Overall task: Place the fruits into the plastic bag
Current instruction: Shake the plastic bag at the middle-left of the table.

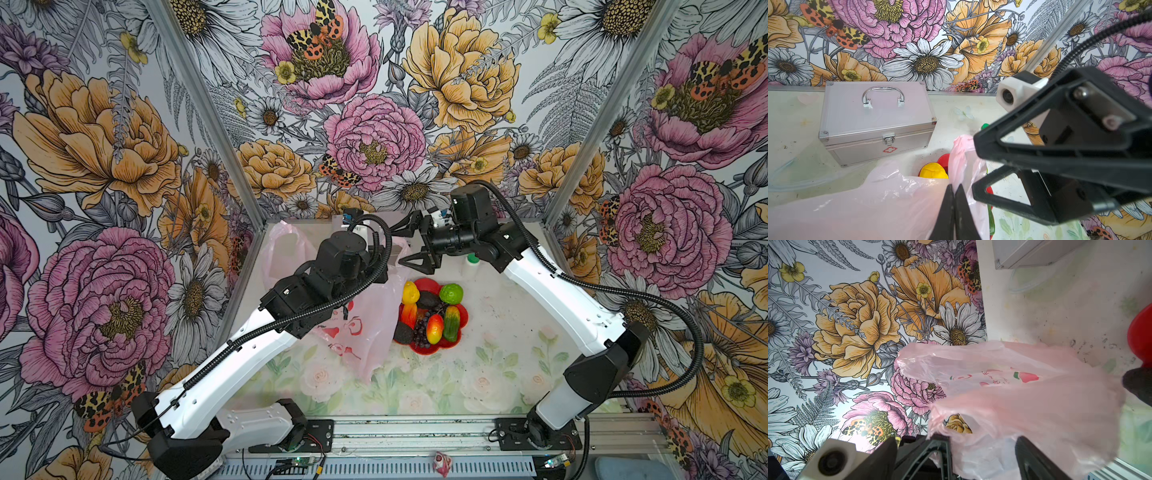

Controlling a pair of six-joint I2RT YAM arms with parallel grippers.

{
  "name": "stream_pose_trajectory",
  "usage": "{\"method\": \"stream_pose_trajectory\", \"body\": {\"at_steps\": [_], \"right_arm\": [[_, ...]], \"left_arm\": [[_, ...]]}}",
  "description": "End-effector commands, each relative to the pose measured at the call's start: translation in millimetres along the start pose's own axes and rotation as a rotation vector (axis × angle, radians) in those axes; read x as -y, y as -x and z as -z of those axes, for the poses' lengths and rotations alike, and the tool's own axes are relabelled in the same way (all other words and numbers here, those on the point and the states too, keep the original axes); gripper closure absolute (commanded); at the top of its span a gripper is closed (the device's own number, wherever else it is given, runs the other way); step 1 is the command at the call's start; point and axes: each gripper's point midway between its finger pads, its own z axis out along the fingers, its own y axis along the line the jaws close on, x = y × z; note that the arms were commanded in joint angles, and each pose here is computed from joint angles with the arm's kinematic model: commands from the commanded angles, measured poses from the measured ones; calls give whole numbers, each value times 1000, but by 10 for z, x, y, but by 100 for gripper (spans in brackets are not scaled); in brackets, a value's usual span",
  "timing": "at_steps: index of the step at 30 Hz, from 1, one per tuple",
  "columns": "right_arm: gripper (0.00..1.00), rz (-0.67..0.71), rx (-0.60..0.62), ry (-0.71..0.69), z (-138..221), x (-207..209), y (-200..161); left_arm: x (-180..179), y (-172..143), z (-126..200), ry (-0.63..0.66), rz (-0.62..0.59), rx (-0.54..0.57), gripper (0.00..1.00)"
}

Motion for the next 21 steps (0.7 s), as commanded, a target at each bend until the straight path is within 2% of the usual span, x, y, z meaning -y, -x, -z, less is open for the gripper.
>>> {"method": "stream_pose_trajectory", "body": {"at_steps": [1, 10, 15, 18, 21], "right_arm": [[10, 21, 42, 61, -35, -218, 118], [14, 21, 32, 90, -147, -297, 194], [23, 31, 28, 103, -160, -321, 207], [34, 34, 31, 101, -149, -303, 218], [57, 43, 42, 100, -128, -294, 252]], "left_arm": [[120, 26, 28, -64, 17, 15, 100], [289, 8, -88, -122, 10, -10, 100], [352, -49, -161, -147, 3, -33, 100], [345, -51, -183, -137, 2, -32, 100], [325, -13, -131, -135, 3, -16, 98]]}}
